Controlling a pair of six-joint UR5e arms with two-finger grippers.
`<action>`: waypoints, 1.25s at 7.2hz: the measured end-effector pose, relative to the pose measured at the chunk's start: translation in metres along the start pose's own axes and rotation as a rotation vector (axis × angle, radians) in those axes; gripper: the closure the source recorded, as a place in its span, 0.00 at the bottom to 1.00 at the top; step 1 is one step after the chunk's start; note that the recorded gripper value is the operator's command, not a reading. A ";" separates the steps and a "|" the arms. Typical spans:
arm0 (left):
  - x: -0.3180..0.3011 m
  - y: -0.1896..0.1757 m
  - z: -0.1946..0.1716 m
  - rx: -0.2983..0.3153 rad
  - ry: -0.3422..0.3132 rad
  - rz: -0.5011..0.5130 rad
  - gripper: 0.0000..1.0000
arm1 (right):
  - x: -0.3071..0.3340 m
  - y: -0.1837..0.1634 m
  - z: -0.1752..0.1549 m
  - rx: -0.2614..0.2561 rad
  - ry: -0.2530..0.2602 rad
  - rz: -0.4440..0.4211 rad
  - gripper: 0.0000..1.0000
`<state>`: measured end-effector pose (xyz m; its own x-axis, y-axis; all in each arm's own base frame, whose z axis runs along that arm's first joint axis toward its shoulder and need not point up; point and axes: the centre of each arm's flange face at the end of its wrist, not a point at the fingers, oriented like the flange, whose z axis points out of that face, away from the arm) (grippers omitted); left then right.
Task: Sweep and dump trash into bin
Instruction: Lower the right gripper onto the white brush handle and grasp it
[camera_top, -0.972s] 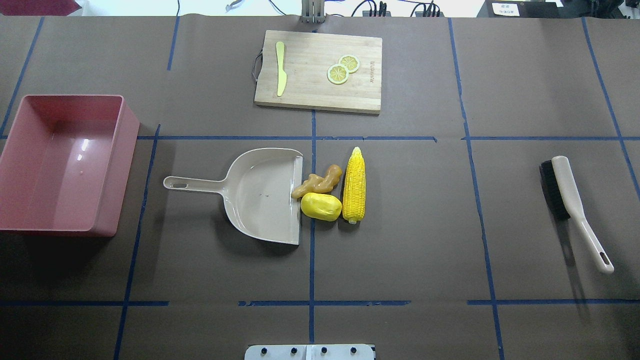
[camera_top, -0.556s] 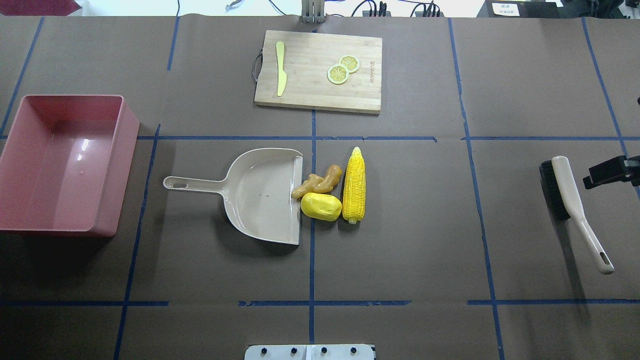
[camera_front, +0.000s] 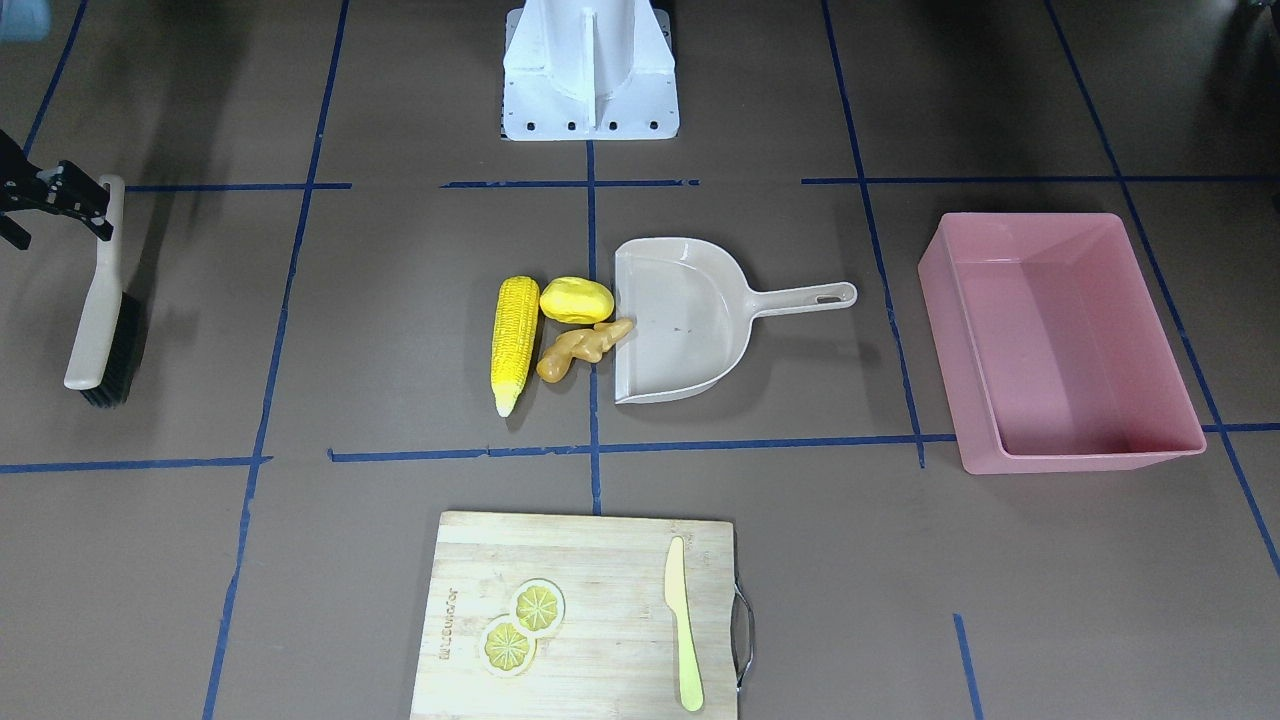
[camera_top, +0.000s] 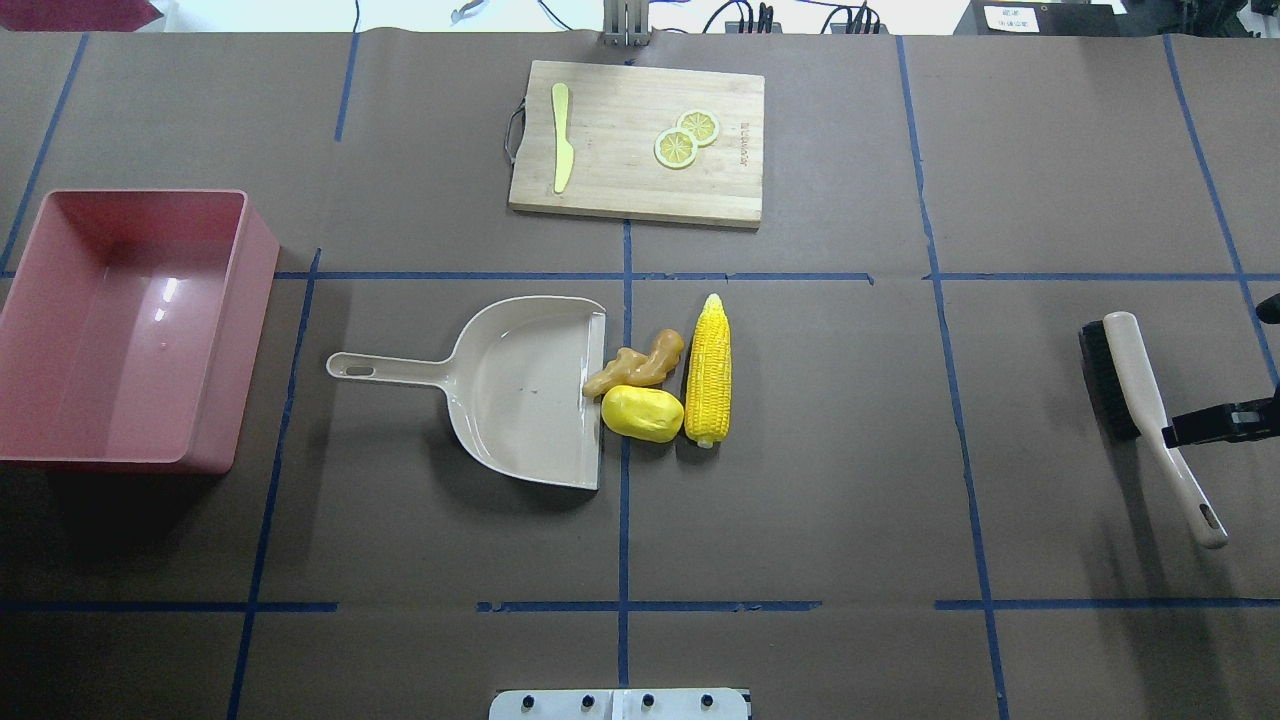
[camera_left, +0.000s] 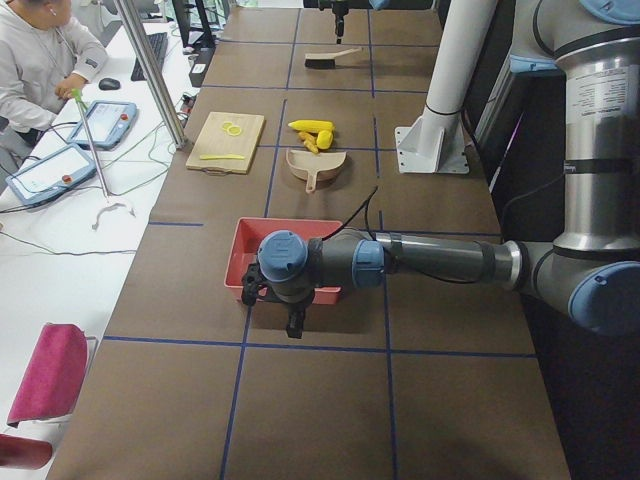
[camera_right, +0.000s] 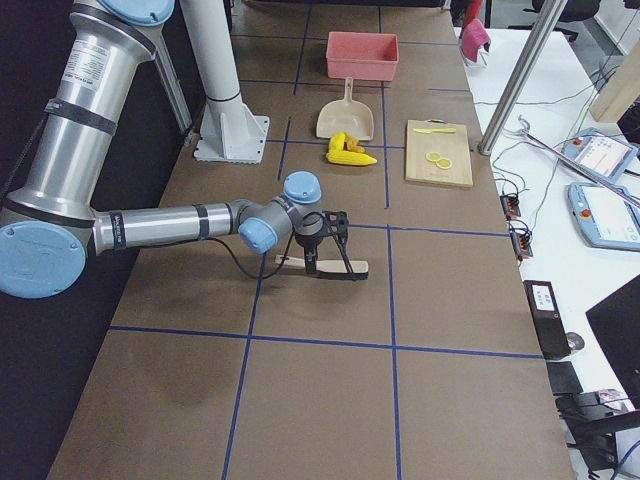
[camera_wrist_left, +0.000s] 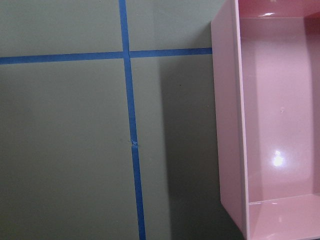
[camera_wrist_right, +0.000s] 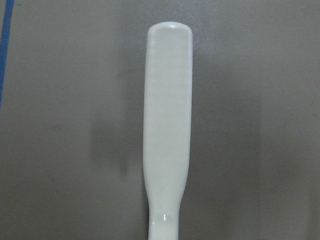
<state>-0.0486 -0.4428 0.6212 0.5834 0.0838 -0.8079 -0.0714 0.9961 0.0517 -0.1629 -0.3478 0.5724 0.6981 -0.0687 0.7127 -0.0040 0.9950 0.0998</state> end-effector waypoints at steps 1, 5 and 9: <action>0.000 0.000 0.000 0.000 0.000 0.000 0.00 | -0.005 0.007 0.018 0.007 0.011 0.004 0.01; -0.001 0.000 0.001 -0.003 0.000 -0.004 0.00 | -0.020 0.025 0.048 -0.019 0.050 -0.028 0.98; 0.000 0.000 0.001 0.000 -0.002 0.005 0.00 | -0.022 0.026 0.049 -0.035 0.042 -0.036 1.00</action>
<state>-0.0478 -0.4432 0.6216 0.5851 0.0886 -0.8061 -0.0744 0.9957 0.0554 -0.2140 -0.3238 0.5934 0.7271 -0.1021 0.6789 0.0463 0.9939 0.0999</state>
